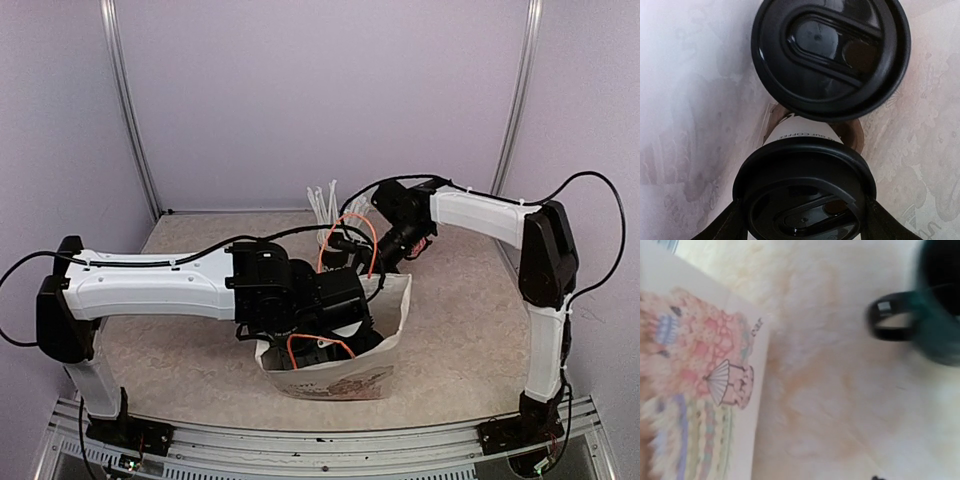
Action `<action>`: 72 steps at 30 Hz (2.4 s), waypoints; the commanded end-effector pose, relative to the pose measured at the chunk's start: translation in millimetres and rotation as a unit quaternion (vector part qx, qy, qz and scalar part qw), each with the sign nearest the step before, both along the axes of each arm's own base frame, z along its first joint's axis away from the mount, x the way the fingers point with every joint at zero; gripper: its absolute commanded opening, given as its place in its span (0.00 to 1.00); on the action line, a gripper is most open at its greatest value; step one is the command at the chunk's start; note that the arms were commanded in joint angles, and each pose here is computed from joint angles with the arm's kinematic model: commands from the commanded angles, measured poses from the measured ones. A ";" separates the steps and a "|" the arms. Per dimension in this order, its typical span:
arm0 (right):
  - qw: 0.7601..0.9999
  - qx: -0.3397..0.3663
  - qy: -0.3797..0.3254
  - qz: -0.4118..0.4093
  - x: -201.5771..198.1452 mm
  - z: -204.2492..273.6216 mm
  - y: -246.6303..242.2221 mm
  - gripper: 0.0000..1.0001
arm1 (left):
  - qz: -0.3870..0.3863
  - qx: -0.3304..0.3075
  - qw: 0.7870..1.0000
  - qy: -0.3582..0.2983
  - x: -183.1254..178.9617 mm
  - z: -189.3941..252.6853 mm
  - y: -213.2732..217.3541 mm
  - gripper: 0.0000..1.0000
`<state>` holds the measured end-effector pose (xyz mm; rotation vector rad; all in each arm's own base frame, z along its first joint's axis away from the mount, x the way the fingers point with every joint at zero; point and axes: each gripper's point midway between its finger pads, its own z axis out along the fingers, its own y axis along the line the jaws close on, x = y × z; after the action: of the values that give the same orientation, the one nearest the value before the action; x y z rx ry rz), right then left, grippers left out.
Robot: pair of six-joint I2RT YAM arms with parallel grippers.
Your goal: Pack the takeout coffee
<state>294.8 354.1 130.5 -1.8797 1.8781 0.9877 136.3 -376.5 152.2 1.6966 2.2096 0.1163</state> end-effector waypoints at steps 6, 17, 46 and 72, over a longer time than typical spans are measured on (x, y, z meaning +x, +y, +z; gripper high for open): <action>0.994 0.053 -0.070 -0.062 18.7 102.7 -61.7 0.61 | 0.022 0.026 0.996 0.084 -6.2 -42.1 -5.4 0.61; 0.988 0.064 -0.091 -0.104 15.8 124.7 -95.0 0.62 | 0.041 0.018 0.994 0.100 13.3 -55.6 -22.5 0.62; 0.980 0.066 -0.114 -0.150 28.3 133.3 -120.1 0.65 | 0.075 -0.008 0.986 0.146 2.5 -59.3 -49.0 0.54; 0.978 0.068 -0.113 -0.161 21.5 138.8 -123.1 0.66 | 0.089 -0.086 0.992 0.036 27.7 8.0 -71.6 0.87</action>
<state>319.0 236.0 258.6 -1.5133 1.8534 0.7456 168.6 -439.9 150.0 1.4509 2.3564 -0.0142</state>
